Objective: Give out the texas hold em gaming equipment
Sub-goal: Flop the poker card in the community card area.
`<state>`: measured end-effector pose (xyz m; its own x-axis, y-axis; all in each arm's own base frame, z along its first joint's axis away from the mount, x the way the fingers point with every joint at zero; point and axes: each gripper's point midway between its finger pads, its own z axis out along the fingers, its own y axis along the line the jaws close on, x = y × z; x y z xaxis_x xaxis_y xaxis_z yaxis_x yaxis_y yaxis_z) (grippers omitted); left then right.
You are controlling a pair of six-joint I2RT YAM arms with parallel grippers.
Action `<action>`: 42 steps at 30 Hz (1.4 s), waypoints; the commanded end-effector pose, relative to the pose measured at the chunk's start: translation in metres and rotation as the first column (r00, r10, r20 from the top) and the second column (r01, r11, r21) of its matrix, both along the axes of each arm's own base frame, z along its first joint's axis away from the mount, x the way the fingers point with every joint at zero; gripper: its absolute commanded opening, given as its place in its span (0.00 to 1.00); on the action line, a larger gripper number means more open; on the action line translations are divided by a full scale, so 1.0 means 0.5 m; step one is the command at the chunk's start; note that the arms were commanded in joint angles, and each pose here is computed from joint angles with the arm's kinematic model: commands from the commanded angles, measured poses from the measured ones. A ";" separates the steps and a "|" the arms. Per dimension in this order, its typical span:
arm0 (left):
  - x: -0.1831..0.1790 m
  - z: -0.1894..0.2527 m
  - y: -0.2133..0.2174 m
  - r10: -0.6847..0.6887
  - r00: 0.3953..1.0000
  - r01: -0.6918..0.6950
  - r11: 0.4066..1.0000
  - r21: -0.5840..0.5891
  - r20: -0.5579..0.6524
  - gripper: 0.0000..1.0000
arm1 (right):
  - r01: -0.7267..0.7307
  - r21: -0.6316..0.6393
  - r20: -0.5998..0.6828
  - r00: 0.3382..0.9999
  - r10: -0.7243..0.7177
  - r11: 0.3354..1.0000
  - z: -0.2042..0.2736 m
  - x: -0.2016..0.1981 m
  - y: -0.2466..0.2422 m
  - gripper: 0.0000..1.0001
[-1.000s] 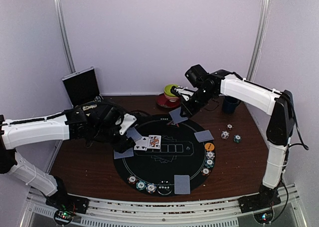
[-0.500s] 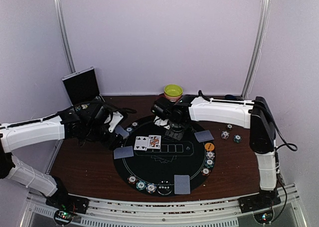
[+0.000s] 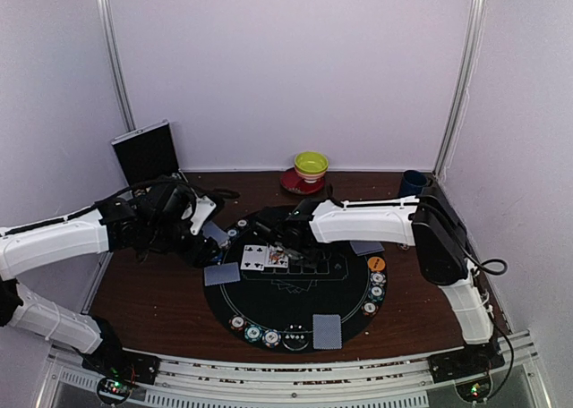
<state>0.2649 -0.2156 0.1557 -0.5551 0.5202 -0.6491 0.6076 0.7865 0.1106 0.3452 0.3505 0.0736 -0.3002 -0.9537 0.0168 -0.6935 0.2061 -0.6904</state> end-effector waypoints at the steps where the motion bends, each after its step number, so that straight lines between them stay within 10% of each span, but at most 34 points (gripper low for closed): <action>1: 0.012 0.027 -0.007 0.016 0.999 -0.013 0.998 -0.060 0.044 0.63 | -0.053 -0.042 0.042 0.998 0.055 0.998 -0.008 -0.005 0.025 0.06; 42: 0.013 0.035 -0.003 0.021 0.998 -0.017 0.998 -0.067 0.056 0.63 | -0.235 -0.030 0.024 0.972 0.236 0.972 -0.083 -0.047 0.077 0.10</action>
<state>0.2649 -0.2153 0.1587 -0.5533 0.5103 -0.6584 0.6030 0.7906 0.1060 0.3320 0.3823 0.0268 -0.1030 -0.9928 0.0612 -0.6876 0.0267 -0.7256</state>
